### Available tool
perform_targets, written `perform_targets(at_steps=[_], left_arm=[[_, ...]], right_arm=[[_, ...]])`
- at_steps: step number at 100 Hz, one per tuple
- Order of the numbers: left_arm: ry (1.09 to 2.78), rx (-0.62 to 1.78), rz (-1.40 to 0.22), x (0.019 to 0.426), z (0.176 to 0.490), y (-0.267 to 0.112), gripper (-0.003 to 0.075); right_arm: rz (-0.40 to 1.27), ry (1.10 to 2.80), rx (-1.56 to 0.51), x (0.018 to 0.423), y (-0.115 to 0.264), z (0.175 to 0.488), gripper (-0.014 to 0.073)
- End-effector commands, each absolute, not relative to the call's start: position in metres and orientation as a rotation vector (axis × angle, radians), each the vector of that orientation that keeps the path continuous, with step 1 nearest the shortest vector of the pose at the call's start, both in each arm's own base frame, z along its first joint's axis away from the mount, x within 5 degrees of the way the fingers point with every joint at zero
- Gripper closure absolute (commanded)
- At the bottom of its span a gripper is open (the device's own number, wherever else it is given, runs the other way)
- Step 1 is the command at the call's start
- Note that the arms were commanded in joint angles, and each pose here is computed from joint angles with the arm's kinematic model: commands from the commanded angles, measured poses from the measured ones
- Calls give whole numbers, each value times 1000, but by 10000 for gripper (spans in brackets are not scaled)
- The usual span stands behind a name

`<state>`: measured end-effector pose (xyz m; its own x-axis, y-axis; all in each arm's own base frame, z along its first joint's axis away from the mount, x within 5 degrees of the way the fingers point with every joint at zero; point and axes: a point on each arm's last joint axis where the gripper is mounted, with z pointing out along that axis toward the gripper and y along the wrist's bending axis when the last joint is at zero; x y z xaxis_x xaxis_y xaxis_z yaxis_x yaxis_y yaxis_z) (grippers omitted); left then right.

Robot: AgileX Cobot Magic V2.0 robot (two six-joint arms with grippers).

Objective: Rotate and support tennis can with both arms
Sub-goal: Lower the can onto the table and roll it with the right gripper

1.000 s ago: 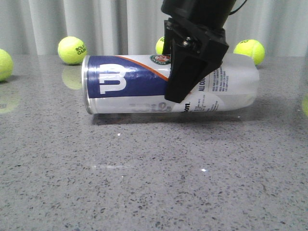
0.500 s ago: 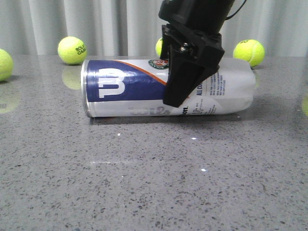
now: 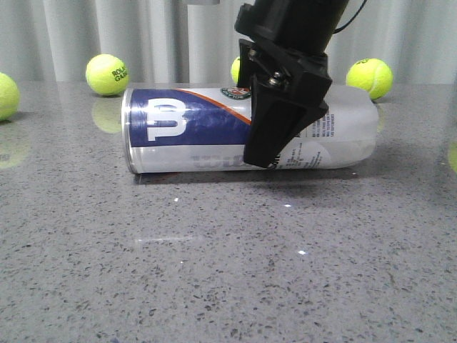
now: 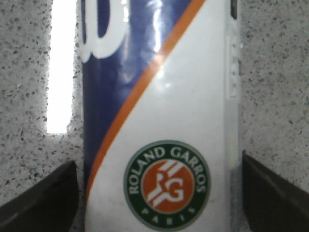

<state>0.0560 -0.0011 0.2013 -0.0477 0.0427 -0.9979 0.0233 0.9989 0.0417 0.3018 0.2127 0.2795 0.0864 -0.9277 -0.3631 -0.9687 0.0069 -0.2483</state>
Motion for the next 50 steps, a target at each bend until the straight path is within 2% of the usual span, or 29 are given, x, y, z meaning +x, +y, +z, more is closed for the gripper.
perform_targets(at_steps=[1, 29, 50], left_arm=[[1542, 39, -5, 55, 195, -2, 741], [1542, 39, -5, 55, 195, -2, 741], [1542, 39, -5, 55, 195, -2, 741]], right_arm=[[98, 1780, -1864, 296, 209, 313, -53], [78, 1733, -1805, 282, 200, 341, -53], [105, 1885, -1523, 276, 192, 362, -26]])
